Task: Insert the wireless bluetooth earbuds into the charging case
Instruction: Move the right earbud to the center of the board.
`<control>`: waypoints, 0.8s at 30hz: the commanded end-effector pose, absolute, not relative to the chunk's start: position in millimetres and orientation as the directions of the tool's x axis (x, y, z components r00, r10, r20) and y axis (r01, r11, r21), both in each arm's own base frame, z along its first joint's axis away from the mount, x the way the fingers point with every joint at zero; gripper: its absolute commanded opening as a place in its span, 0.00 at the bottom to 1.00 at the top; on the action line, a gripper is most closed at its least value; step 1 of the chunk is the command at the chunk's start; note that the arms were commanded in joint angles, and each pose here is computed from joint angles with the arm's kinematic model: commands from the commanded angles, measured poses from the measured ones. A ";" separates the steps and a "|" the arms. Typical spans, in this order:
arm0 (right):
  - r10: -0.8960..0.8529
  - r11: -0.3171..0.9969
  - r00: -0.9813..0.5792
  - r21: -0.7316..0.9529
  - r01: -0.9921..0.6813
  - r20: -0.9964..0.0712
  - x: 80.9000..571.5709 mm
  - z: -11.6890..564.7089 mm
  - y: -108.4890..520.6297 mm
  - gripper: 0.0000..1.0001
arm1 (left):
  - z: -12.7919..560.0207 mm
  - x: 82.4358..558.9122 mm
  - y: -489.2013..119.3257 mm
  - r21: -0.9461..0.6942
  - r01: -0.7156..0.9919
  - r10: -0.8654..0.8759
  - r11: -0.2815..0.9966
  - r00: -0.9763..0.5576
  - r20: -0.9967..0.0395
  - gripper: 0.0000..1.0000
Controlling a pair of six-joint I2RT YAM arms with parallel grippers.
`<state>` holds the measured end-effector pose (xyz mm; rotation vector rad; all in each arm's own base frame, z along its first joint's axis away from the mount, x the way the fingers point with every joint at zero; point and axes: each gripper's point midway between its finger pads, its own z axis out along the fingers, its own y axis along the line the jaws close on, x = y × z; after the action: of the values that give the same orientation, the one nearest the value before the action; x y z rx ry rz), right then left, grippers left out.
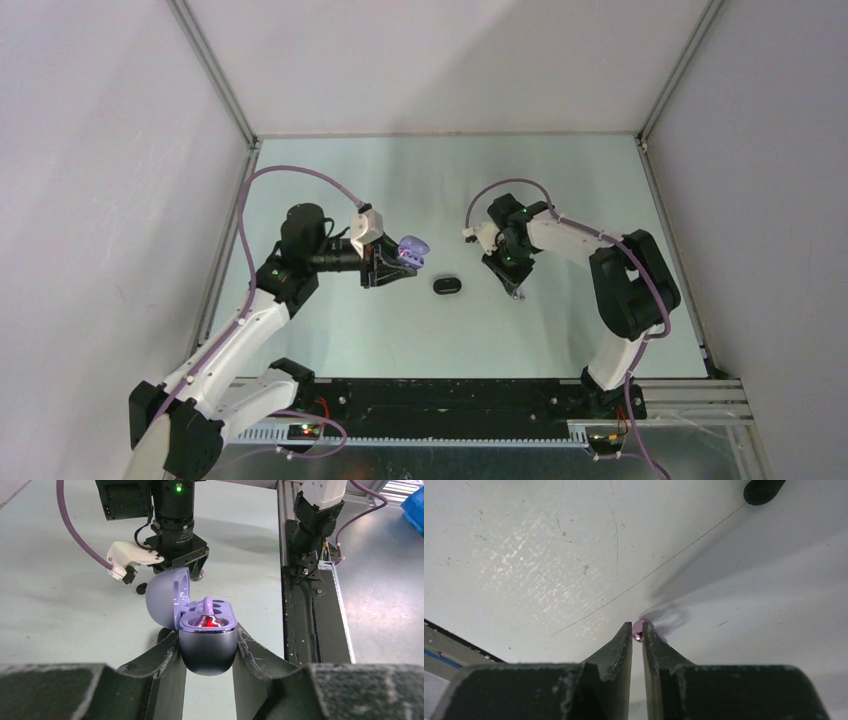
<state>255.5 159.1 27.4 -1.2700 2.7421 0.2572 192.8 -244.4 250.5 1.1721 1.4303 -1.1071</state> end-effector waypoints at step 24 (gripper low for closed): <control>-0.773 0.581 -0.610 0.190 -0.791 -0.175 232.1 43.1 162.9 0.16 | 263.0 191.0 -244.3 -0.037 0.993 0.104 0.113 -0.049 -0.993 0.09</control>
<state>239.5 170.6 43.2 -1.3009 2.7104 0.4193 191.7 -244.5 250.8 1.1752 1.4274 -1.1136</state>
